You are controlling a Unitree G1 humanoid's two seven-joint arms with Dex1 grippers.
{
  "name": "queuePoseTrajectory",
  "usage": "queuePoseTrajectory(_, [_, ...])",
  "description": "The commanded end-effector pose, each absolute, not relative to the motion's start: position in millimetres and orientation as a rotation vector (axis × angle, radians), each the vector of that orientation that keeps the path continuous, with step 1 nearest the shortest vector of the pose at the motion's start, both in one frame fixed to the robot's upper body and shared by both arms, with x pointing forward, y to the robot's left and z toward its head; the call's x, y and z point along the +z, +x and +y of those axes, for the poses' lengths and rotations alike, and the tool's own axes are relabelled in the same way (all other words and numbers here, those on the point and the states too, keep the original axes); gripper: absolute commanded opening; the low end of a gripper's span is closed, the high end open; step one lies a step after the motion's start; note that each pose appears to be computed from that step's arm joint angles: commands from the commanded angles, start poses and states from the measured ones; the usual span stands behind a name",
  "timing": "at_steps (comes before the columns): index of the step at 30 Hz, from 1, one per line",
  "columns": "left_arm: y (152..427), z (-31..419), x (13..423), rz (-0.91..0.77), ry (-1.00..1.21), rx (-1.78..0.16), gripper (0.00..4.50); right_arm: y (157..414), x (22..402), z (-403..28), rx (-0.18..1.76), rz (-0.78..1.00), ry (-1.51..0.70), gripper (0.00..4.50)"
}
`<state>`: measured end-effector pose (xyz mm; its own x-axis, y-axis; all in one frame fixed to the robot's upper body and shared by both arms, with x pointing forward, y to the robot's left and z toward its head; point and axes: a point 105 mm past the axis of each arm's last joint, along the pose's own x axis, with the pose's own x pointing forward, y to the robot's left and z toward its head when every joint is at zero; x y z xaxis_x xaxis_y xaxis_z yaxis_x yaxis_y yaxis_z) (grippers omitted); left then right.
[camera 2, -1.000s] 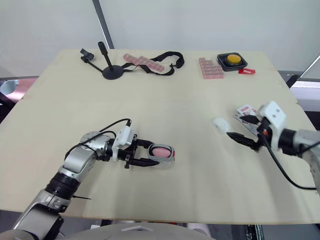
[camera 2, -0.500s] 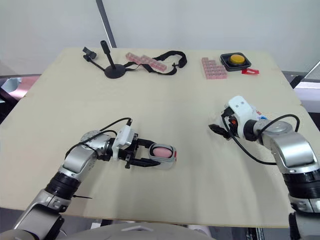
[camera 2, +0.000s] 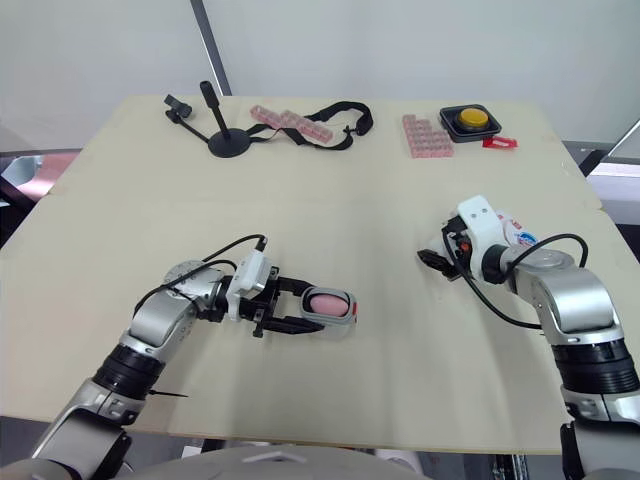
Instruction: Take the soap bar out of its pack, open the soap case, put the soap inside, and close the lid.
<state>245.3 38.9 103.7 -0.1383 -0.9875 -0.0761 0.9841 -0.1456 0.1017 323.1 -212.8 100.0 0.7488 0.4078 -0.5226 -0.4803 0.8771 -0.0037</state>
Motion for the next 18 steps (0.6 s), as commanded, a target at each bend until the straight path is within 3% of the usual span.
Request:
queuePoseTrajectory(1, [241.3,35.0,114.4,-0.083,0.144,-1.732,1.92,324.0,103.3,-219.3,0.461,0.518,-0.136,4.47])
queuePoseTrajectory(18, [239.0,35.2,110.3,-0.062,0.142,-1.731,1.92,324.6,98.0,-228.7,0.425,0.532,-0.145,4.47])
